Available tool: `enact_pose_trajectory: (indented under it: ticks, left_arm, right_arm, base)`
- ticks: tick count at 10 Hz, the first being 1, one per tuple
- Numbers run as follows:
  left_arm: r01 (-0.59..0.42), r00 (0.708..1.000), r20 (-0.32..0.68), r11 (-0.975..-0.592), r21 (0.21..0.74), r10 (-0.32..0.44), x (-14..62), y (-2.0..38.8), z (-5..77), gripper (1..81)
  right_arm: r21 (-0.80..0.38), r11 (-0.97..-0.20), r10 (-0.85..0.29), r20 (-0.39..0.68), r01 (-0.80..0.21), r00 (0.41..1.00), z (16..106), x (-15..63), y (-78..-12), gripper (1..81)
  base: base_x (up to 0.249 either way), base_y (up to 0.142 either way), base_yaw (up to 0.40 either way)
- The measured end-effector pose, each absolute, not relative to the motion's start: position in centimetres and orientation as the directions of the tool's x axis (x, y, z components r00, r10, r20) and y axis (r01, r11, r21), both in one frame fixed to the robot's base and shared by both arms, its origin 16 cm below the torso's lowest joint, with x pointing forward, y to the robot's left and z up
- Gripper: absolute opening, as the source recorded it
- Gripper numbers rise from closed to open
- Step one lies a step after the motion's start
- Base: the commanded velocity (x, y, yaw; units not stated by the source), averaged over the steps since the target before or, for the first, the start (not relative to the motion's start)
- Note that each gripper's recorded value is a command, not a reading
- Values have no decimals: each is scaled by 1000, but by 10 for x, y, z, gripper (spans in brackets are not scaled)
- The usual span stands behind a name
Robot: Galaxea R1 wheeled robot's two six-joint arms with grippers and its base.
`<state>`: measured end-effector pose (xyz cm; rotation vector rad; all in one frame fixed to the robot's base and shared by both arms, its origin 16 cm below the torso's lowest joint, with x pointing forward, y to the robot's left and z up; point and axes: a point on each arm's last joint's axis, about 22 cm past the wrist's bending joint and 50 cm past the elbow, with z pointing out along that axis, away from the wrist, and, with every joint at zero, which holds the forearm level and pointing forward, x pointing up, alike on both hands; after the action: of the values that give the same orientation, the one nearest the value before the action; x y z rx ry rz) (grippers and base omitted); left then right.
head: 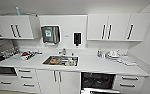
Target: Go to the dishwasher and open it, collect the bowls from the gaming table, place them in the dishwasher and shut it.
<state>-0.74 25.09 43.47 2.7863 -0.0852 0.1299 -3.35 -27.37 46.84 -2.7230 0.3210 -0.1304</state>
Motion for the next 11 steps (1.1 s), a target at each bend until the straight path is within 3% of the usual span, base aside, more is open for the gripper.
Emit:
enact_pose_trajectory:
  ticks: [11]
  left_arm:
    - [-78, 993, 109, -937, 341, -43, -2, 251, 435, 10]
  right_arm:
    - [-393, -897, -243, 54, -203, 968, 468, -30, -275, 10]
  base:
    - [147, -73, 0]
